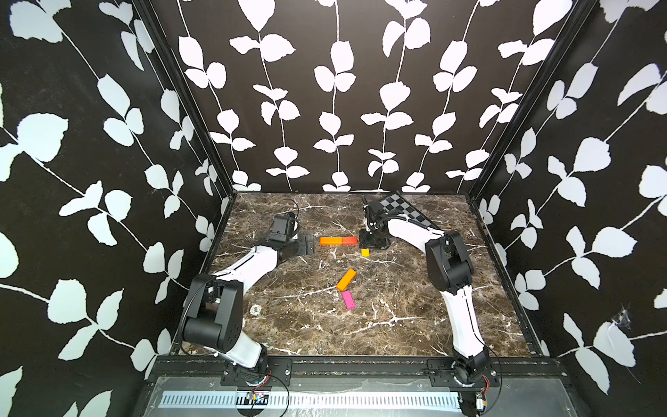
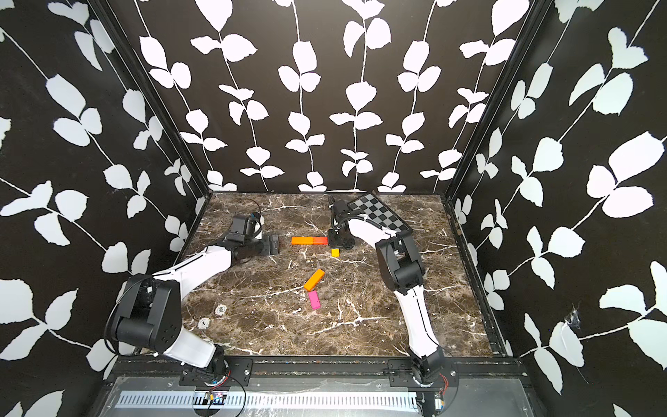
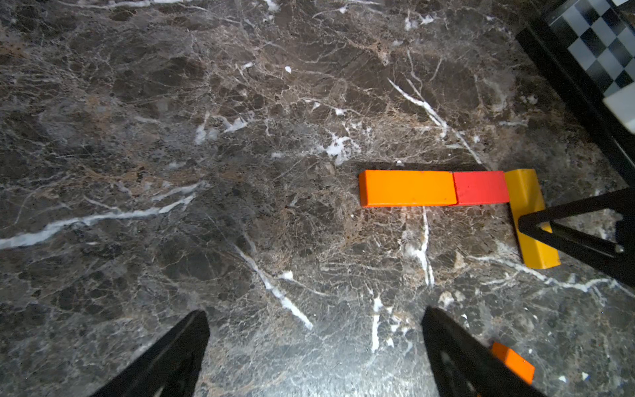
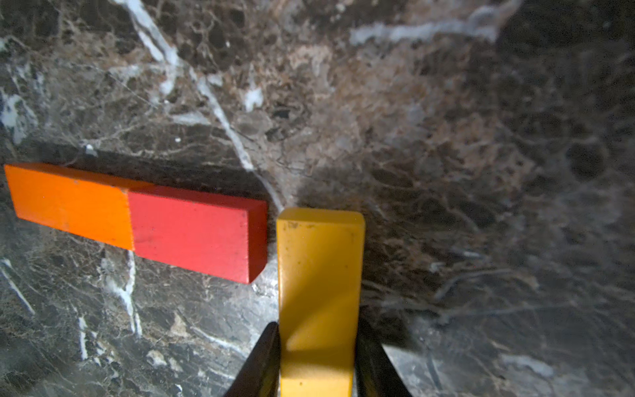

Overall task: Assemble the number 7 with building blocks
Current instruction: Assemble the building block at the center of the board.

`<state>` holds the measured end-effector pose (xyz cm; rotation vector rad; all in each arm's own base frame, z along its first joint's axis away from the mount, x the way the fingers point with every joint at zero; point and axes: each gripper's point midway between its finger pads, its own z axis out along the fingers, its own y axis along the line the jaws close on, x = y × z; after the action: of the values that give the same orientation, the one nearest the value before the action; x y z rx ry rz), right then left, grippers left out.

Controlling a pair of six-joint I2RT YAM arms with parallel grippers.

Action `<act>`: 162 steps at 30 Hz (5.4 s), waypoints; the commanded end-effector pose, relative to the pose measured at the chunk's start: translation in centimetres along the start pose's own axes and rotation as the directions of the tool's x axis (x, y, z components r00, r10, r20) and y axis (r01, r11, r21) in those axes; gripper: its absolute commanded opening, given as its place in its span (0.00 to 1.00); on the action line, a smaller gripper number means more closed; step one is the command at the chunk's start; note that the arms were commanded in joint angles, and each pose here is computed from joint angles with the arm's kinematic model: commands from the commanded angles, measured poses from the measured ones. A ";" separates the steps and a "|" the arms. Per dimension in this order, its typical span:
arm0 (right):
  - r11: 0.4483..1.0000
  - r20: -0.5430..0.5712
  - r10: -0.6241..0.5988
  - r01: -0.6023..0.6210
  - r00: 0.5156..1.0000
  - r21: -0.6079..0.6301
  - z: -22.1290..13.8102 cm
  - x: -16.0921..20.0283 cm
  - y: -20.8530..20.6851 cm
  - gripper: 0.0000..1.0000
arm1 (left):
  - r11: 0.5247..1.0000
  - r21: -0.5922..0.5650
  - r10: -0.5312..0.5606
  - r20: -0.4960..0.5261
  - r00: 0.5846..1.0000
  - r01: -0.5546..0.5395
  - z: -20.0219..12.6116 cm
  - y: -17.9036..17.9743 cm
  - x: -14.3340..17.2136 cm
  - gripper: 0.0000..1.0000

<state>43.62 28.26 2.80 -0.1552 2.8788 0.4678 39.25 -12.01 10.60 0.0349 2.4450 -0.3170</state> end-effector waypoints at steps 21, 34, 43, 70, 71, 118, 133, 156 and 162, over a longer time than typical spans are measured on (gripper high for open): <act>1.000 -0.062 0.011 -0.011 0.998 0.003 1.9 1.8 0.2 0.38 | 1.000 -0.017 -0.007 0.009 1.000 0.007 -0.1 0.6 0.1 0.99; 1.000 -0.078 0.008 -0.007 0.997 0.006 2.2 2.3 0.2 0.35 | 1.000 -0.018 -0.007 0.008 1.000 0.007 -0.2 0.6 0.2 0.99; 1.000 -0.078 0.012 -0.012 0.997 0.004 2.3 2.3 0.2 0.36 | 1.000 -0.022 -0.006 0.011 1.000 0.007 -0.2 0.7 0.1 0.99; 1.000 -0.085 0.018 -0.019 0.996 -0.005 2.4 2.6 0.3 0.38 | 1.000 -0.024 -0.007 0.008 1.000 0.007 -0.1 0.7 0.2 0.99; 1.000 -0.083 0.020 -0.020 0.996 -0.006 2.4 2.6 0.3 0.38 | 1.000 -0.023 -0.007 0.009 1.000 0.007 -0.1 0.7 0.2 0.99; 0.999 -0.090 0.030 -0.033 0.995 -0.028 2.5 3.0 0.5 0.41 | 1.000 -0.031 -0.004 0.010 1.000 0.004 -0.1 0.8 0.1 0.99; 0.999 -0.105 0.032 -0.034 0.994 -0.016 2.7 3.5 0.1 0.42 | 0.999 -0.032 -0.003 0.010 1.000 0.003 -0.1 0.9 0.1 0.99; 1.000 -0.041 0.014 -0.014 0.999 0.003 0.4 2.4 0.1 0.69 | 0.999 -0.034 -0.002 0.008 1.000 0.003 -0.2 0.9 0.2 0.99; 1.000 -0.010 0.008 -0.008 1.000 0.012 -0.5 2.0 -0.1 0.99 | 1.000 -0.031 -0.002 0.009 1.000 0.002 -0.2 0.8 0.2 0.99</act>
<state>43.21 29.63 4.08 -0.1693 2.8173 0.5458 39.32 -11.64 10.52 0.0246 2.4439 -0.2902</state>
